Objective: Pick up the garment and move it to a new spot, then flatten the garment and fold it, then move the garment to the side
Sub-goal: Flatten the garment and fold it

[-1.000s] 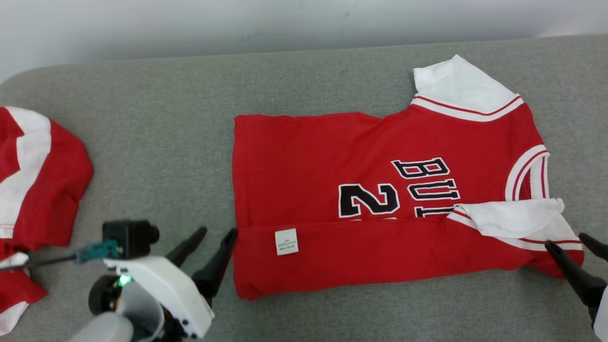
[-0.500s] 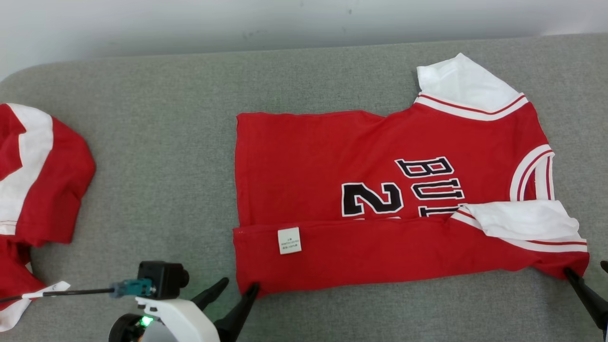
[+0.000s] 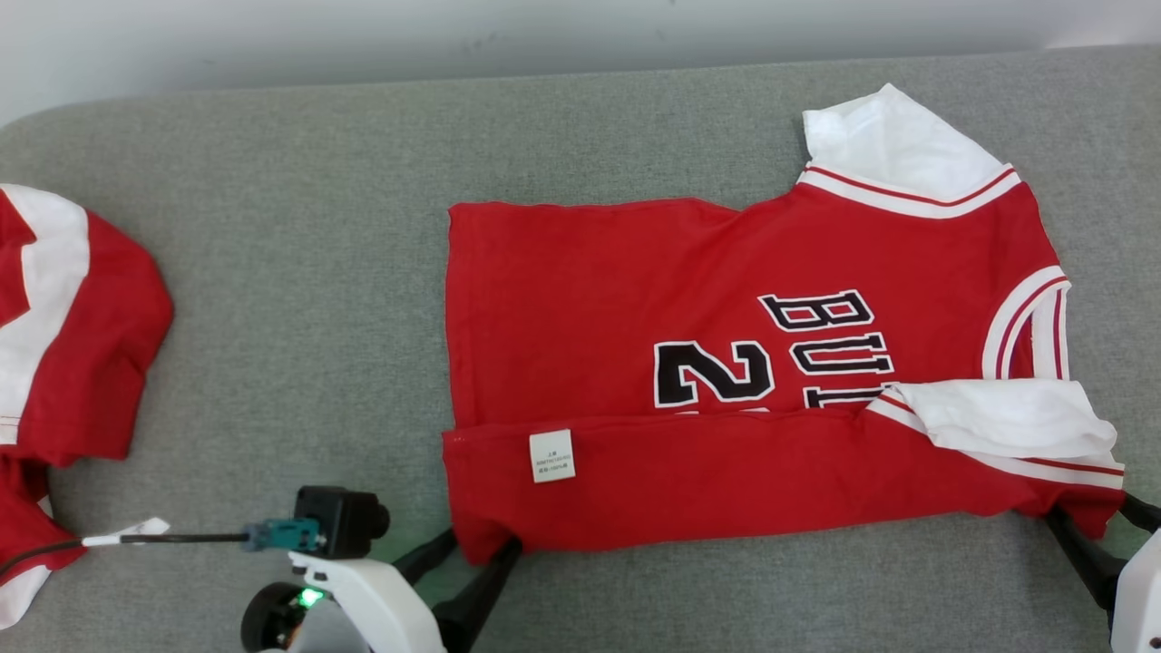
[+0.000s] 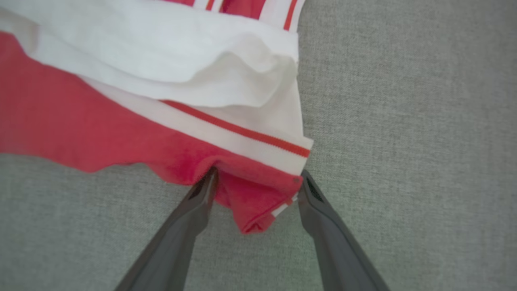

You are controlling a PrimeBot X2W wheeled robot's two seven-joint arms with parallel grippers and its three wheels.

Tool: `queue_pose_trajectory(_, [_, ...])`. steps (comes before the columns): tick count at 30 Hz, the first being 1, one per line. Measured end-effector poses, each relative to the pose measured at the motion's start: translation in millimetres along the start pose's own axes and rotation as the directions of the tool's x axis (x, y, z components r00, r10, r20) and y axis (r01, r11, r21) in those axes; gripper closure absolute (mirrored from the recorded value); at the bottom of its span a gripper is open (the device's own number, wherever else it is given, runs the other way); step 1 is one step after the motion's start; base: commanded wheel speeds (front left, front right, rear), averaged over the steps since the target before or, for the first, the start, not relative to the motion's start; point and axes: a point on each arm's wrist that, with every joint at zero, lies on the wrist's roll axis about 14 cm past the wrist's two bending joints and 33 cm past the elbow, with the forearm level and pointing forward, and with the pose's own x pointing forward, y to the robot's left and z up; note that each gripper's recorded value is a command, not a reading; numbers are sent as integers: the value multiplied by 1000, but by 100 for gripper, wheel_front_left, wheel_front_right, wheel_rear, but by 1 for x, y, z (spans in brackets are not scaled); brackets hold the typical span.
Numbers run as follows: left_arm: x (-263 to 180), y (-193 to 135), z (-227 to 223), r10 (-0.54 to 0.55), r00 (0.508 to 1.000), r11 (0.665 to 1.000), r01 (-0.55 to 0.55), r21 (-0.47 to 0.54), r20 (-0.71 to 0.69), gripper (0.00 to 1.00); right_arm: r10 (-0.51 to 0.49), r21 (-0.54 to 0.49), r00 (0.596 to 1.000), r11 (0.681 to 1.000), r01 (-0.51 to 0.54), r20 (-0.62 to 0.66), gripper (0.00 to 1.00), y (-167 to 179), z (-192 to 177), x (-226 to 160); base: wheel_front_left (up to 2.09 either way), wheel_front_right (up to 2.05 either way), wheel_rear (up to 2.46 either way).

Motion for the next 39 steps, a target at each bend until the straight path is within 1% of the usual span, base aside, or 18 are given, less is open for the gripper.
queue_pose_trajectory(6, [4,-10,-7,-43,999,999,43,-27,-22,1,25,8,1000,1000,-25,-15,0,5,-2,4,0,0,0])
queue_pose_trajectory(7, [4,-10,-8,-48,998,998,48,-28,-28,18,27,8,999,1000,-27,-16,0,5,-2,4,0,0,0])
queue_pose_trajectory(8, [5,-10,-8,-49,998,998,48,-29,-33,57,28,7,999,1000,-28,-15,8,5,-2,4,0,0,0])
queue_pose_trajectory(9, [6,-10,-8,-52,998,998,51,-30,-37,80,33,11,999,999,-33,-15,49,5,-2,5,0,0,0])
queue_pose_trajectory(10, [7,-10,-9,-57,997,998,56,-29,-45,100,38,16,999,999,-38,-14,62,6,-1,5,0,0,0])
queue_pose_trajectory(11, [9,-10,-9,-62,997,998,60,-30,-53,100,43,24,999,999,-43,-11,90,7,0,5,0,0,0])
queue_pose_trajectory(12, [10,-11,-9,-65,997,997,63,-35,-52,100,45,27,999,999,-45,-6,100,7,1,6,0,0,0])
queue_pose_trajectory(18, [13,-13,4,-93,995,994,91,-66,-28,100,76,65,997,995,-77,25,100,11,13,4,0,0,0])
queue_pose_trajectory(22, [5,-13,28,-111,993,989,114,-96,36,100,81,98,991,991,-92,109,100,5,43,-7,0,0,0])
queue_pose_trajectory(27, [-13,-20,55,-141,985,986,148,-70,100,100,96,125,983,985,-115,154,100,-4,68,-25,0,0,0])
queue_pose_trajectory(31, [-29,-31,70,-170,974,980,183,-77,152,100,112,150,976,979,-141,184,100,-5,82,-39,0,0,0])
queue_pose_trajectory(34, [-39,-37,70,-176,970,979,190,-76,166,100,113,148,980,979,-137,162,100,-6,77,-46,0,0,0])
queue_pose_trajectory(39, [-50,-49,46,-197,972,973,210,-100,125,100,143,182,989,972,-149,46,100,-2,40,-55,0,0,0])
